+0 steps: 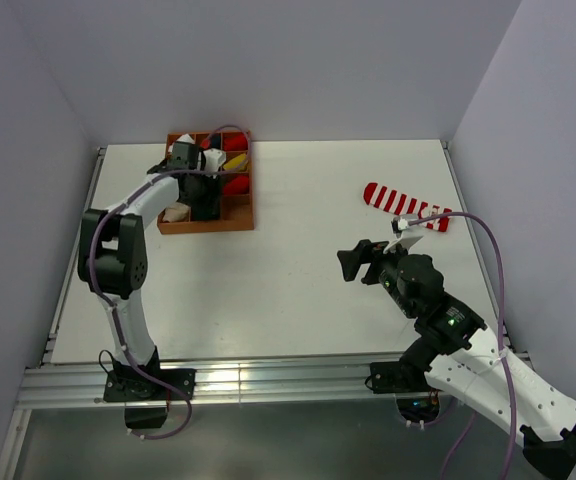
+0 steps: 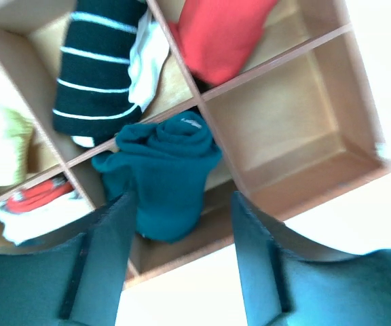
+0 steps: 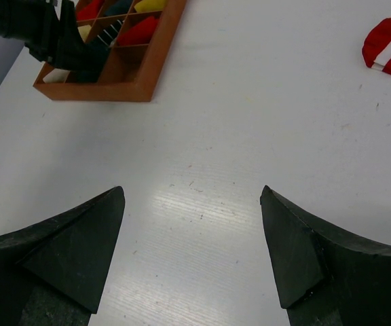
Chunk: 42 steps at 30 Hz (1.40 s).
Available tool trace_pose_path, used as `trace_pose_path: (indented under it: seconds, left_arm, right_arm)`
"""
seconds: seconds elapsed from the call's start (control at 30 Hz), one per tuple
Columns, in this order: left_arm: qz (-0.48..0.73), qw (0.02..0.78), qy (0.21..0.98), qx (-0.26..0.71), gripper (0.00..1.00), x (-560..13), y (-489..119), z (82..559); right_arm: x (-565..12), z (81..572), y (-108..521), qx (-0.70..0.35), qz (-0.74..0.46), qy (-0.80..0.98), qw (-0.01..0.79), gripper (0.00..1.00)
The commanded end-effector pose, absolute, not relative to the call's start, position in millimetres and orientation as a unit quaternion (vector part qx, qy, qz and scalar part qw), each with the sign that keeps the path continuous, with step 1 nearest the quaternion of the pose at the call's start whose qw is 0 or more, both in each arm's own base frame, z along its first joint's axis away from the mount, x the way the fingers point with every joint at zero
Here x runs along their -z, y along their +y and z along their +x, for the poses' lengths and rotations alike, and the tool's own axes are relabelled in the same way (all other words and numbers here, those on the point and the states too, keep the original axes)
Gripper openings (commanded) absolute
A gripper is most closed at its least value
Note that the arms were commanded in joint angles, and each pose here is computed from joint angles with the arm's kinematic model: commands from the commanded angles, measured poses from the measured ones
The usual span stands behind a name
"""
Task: Roll the socks
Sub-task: Place the sock in the storage box.
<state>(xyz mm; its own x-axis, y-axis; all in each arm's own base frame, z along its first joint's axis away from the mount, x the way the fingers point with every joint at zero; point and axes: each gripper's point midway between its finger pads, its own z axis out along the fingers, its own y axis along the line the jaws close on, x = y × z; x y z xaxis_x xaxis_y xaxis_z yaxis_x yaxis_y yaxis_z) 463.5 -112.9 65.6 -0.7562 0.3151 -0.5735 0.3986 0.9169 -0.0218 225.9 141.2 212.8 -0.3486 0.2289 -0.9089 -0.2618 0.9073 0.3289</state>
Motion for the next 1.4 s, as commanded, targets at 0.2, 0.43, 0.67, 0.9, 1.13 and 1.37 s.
trace_pose_path:
  seconds: [0.2, 0.43, 0.67, 0.9, 1.13, 1.37]
  left_arm:
    - [0.175, 0.393, 0.896, 0.11, 0.65, -153.2, -126.7, 470.5]
    - [0.069, 0.465, 0.879, 0.079, 0.39, -164.4, -95.4, 493.7]
    - [0.058, 0.446, 0.891, 0.061, 0.33, -132.0, -90.0, 503.1]
    - [0.062, 0.408, 0.909, 0.065, 0.32, -89.1, -92.9, 502.1]
    - [0.076, 0.361, 0.926, 0.08, 0.3, -54.9, -98.3, 489.1]
    - [0.086, 0.297, 0.946, 0.103, 0.24, -22.0, -107.5, 468.8]
  right_arm:
    - [-224.4, 228.5, 140.3, -0.221, -0.006, 0.78, 0.586, 0.88]
    - [-222.7, 228.0, 140.8, -0.221, -0.007, 0.781, 0.584, 0.87]
    - [-221.5, 227.8, 141.6, -0.222, -0.008, 0.782, 0.582, 0.86]
    - [-219.6, 228.0, 142.0, -0.221, -0.01, 0.784, 0.58, 0.86]
    - [-219.4, 228.9, 143.6, -0.221, -0.013, 0.784, 0.579, 0.86]
    - [-219.3, 229.6, 144.5, -0.221, -0.014, 0.785, 0.578, 0.85]
